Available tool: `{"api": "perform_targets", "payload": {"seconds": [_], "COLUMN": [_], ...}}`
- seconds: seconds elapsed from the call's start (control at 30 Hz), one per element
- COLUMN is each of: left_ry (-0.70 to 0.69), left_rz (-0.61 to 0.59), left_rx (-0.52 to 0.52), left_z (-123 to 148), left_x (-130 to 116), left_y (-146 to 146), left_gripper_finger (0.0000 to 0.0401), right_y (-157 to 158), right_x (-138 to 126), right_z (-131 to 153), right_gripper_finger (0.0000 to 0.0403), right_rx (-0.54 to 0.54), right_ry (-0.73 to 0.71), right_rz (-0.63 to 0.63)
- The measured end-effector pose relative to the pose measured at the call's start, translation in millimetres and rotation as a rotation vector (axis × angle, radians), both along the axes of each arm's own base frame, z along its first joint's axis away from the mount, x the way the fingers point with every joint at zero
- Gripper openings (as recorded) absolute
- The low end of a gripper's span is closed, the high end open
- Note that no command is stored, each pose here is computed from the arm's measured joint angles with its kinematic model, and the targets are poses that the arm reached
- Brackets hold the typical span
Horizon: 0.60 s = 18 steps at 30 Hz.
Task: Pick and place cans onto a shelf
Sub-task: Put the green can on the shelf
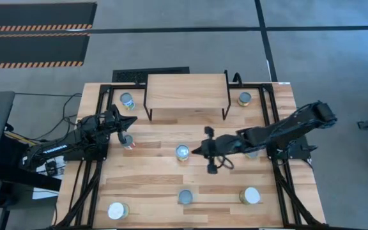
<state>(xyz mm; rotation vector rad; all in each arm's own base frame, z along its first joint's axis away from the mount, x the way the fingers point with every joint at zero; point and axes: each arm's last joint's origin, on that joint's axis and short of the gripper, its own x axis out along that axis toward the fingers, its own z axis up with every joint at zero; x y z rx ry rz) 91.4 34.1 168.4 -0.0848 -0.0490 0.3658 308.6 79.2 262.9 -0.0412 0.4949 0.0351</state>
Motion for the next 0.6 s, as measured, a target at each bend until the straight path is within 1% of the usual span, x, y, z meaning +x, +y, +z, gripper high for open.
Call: {"api": "perform_targets", "payload": {"seconds": [0.13,0.27,0.37,0.43,0.5,0.6], "left_ry": [0.000,-0.001,-0.001,0.000,0.000,0.000], "left_rz": [0.000,0.000,0.000,0.000,0.000,0.000], "left_rx": [0.000,0.001,0.000,0.000,0.000,0.001], "left_z": [-0.1,0.1,0.0,0.0,-0.1,0.1], "left_x": [0.0,0.0,0.0,0.0,0.0,0.0], "left_y": [0.0,0.0,0.0,0.0,0.0,0.0], "left_gripper_finger": [0.0000,0.0000,0.0000,0.0000,0.0000,0.0000], "right_y": [5.1,8.2,10.0,10.8,10.5,8.9], "right_x": [23.6,44.8,60.9,68.5,75.4,86.3], "right_z": [-7.1,-19.6,-25.7,-30.6,-35.4,-41.1], "right_gripper_finger": [0.0027,0.0075,0.0112,0.0133,0.0148,0.0160], "right_rx": [-0.024,-0.091,-0.111,-0.152,-0.193,-0.217], "right_ry": [0.086,0.201,0.254,0.314,0.368,0.413], "right_rz": [0.003,0.019,0.021,0.039,0.060,0.067]}}
